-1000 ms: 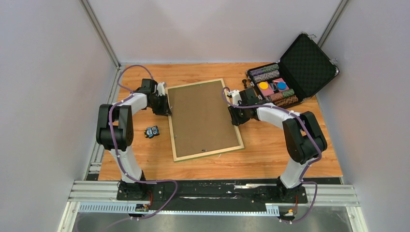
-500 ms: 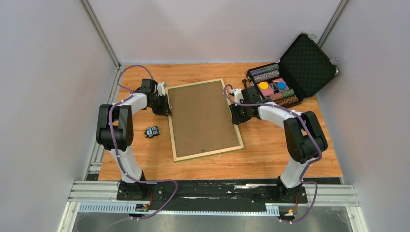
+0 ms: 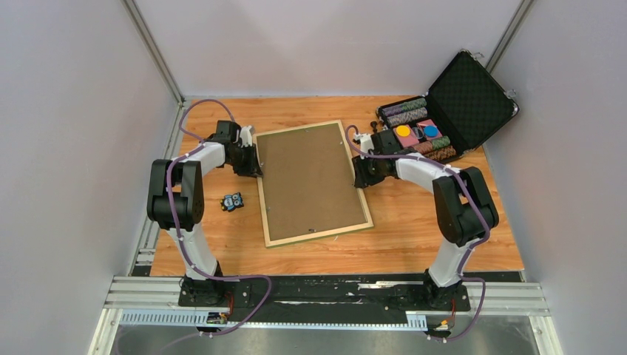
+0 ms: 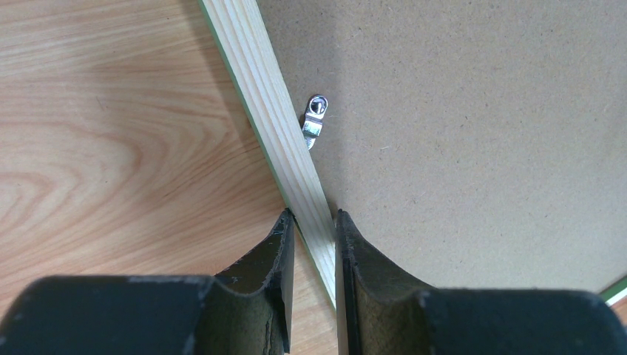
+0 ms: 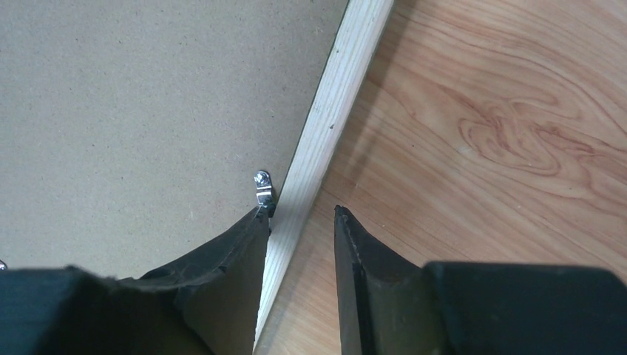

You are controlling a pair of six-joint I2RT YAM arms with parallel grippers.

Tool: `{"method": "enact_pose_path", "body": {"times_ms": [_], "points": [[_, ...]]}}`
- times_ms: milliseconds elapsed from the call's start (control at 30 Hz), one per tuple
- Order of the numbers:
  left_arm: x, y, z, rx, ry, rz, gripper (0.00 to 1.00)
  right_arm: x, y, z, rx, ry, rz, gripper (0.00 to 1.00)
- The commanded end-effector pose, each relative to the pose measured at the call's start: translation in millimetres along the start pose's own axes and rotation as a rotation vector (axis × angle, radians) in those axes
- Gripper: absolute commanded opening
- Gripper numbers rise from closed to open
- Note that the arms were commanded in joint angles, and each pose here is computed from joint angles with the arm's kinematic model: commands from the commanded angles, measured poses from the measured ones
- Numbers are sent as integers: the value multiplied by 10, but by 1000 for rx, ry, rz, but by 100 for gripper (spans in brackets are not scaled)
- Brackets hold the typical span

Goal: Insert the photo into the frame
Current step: Install the photo frame at the center of the board.

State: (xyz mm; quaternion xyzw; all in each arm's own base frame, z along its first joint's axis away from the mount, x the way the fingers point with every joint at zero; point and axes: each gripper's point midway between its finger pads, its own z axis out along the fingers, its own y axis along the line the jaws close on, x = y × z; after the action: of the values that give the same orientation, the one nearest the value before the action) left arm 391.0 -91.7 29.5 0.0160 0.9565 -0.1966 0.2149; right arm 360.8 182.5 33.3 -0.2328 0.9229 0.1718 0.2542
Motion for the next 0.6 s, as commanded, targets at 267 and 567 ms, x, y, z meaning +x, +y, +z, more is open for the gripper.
{"method": "enact_pose_path", "body": {"times_ms": [267, 567], "points": [[-64, 12, -29, 12, -4, 48, 0, -57, -113, 45, 75, -13, -38, 34], [-57, 10, -29, 14, -2, 48, 0, -48, -206, 84, 158, -5, -69, 30]]}}
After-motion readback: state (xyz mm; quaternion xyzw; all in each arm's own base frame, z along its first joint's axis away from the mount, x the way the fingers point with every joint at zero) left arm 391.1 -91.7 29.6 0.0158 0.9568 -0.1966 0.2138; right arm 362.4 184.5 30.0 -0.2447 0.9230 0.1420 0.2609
